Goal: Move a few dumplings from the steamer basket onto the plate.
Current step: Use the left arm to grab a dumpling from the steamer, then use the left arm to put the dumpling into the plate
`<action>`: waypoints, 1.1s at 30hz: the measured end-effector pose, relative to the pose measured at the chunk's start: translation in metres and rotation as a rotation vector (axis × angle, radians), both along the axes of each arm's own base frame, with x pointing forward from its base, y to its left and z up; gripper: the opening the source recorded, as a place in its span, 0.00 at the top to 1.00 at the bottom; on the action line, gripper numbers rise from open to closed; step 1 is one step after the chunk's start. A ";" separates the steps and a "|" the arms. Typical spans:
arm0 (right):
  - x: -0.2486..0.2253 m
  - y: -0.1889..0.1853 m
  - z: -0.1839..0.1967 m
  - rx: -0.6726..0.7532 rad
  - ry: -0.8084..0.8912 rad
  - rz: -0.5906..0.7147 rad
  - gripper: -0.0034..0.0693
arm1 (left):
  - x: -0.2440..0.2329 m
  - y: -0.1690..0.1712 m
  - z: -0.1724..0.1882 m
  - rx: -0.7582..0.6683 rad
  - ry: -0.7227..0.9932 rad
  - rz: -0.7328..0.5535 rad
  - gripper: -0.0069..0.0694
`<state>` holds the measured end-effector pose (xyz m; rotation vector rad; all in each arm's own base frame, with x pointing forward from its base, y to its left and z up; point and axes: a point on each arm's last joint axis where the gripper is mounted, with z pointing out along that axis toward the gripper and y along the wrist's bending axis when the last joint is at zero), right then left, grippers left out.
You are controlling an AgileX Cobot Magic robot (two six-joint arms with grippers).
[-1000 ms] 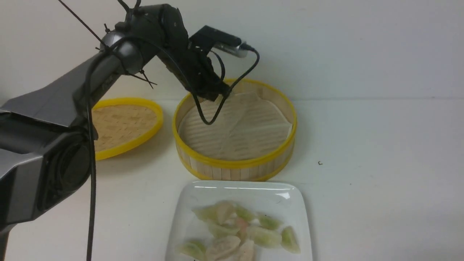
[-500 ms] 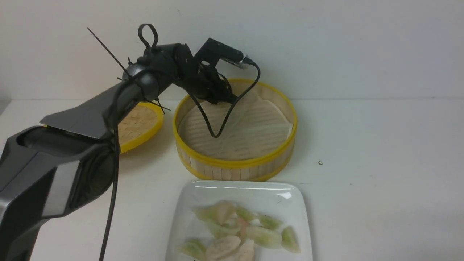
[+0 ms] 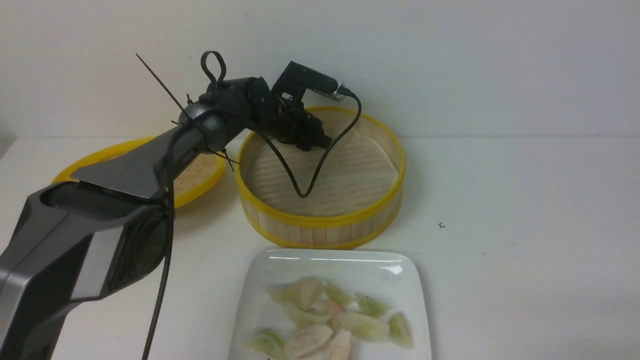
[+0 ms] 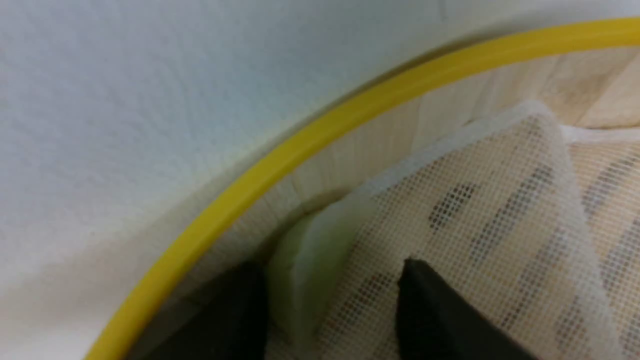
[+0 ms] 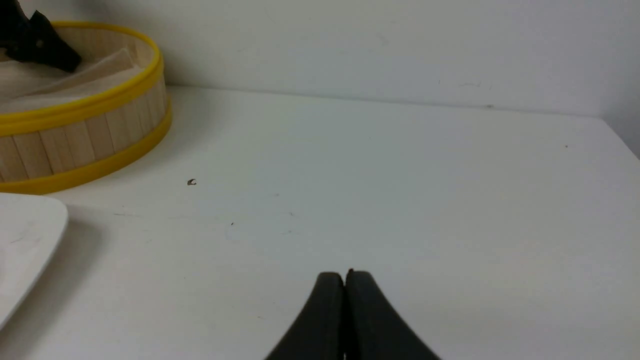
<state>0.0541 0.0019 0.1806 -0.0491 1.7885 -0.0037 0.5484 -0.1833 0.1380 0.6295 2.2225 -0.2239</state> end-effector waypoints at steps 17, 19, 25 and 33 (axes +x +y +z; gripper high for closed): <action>0.000 0.000 0.000 0.000 0.000 0.000 0.97 | -0.029 0.004 0.096 0.030 0.037 -0.071 0.78; 0.000 0.000 0.000 0.000 0.000 0.000 0.97 | -0.039 0.007 0.117 0.037 0.062 -0.089 0.78; 0.000 0.000 0.000 0.000 0.000 0.000 0.97 | -0.083 0.016 0.164 0.086 0.265 -0.172 0.78; 0.000 0.000 0.000 0.000 0.000 0.000 0.97 | -0.156 0.030 0.212 0.016 0.361 -0.108 0.78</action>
